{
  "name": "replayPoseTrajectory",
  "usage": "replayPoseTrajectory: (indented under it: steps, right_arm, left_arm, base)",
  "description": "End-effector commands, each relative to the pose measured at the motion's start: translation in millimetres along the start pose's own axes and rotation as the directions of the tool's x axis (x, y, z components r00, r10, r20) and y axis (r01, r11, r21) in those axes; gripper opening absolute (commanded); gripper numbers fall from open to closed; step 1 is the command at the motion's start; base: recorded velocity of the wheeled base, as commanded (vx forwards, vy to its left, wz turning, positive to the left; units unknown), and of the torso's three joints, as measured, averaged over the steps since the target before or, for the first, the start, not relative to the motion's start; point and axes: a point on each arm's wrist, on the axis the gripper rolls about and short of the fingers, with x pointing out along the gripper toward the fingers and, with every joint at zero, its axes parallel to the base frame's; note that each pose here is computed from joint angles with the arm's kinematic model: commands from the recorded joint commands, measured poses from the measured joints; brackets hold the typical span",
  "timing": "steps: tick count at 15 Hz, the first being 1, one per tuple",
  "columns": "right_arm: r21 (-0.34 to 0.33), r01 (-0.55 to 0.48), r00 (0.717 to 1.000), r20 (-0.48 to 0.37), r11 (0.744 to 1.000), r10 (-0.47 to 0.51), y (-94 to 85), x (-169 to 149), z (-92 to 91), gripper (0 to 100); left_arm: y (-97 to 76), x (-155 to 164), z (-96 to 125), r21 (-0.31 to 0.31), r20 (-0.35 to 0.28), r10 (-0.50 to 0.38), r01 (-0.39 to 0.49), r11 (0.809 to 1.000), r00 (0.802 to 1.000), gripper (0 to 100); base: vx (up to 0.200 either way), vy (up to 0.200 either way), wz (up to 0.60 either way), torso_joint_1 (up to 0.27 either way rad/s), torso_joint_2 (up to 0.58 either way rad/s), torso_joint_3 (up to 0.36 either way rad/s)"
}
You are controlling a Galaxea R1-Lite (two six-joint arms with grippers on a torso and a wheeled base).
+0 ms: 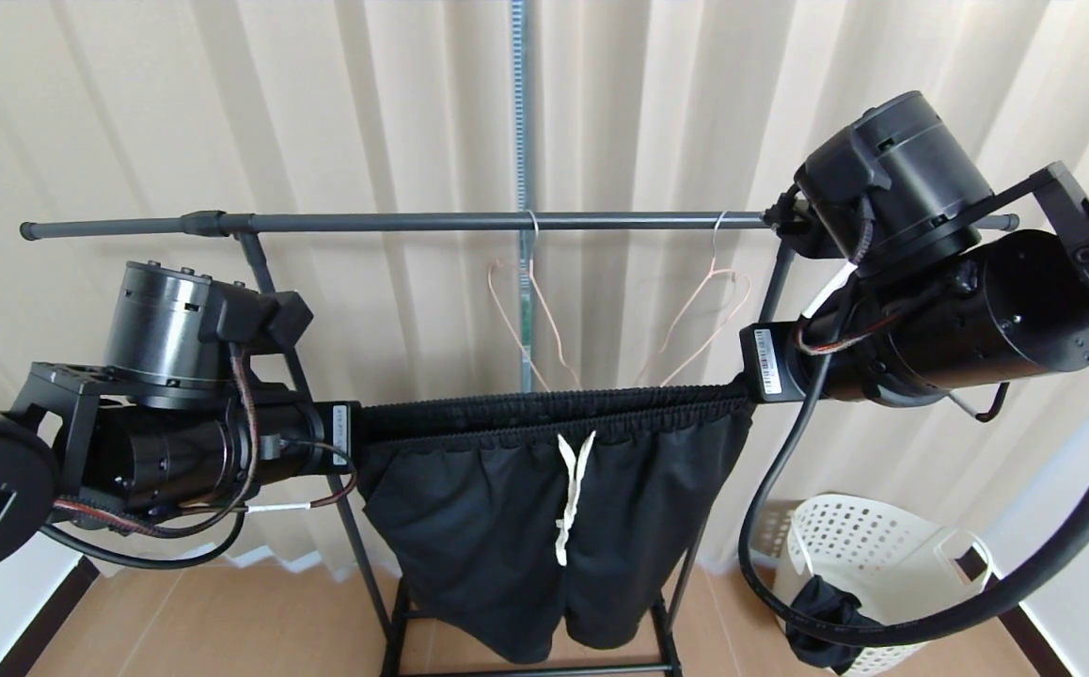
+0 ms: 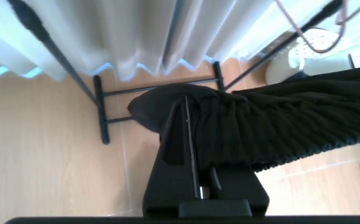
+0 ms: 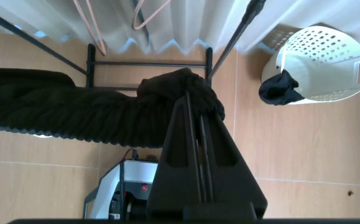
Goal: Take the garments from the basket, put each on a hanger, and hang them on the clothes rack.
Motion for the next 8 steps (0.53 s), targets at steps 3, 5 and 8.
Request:
replayPoseTrajectory:
  steps: [3,5,8]
  right_arm:
    - [-0.094,0.004,0.997,-0.074,0.996,-0.011,6.6,-3.4,-17.8,0]
    - [-0.158,-0.029,0.994,-0.109,0.987,0.012,10.9,-16.8,-35.1,0]
    - [-0.267,-0.138,0.983,-0.155,0.954,0.099,30.6,-36.6,-68.2,0]
  left_arm:
    - [-6.7,-0.6,15.9,-0.003,0.029,-0.1,0.101,0.995,0.995,0]
    - [-12.7,10.3,29.1,-0.001,0.046,-0.124,0.124,0.992,0.991,0]
    - [-28.1,29.2,53.7,0.011,0.086,-0.169,0.169,0.986,0.982,0]
  base:
    - [0.0,0.0,0.0,0.0,0.0,0.0]
    - [0.0,0.0,0.0,0.0,0.0,0.0]
    - [0.0,0.0,0.0,0.0,0.0,0.0]
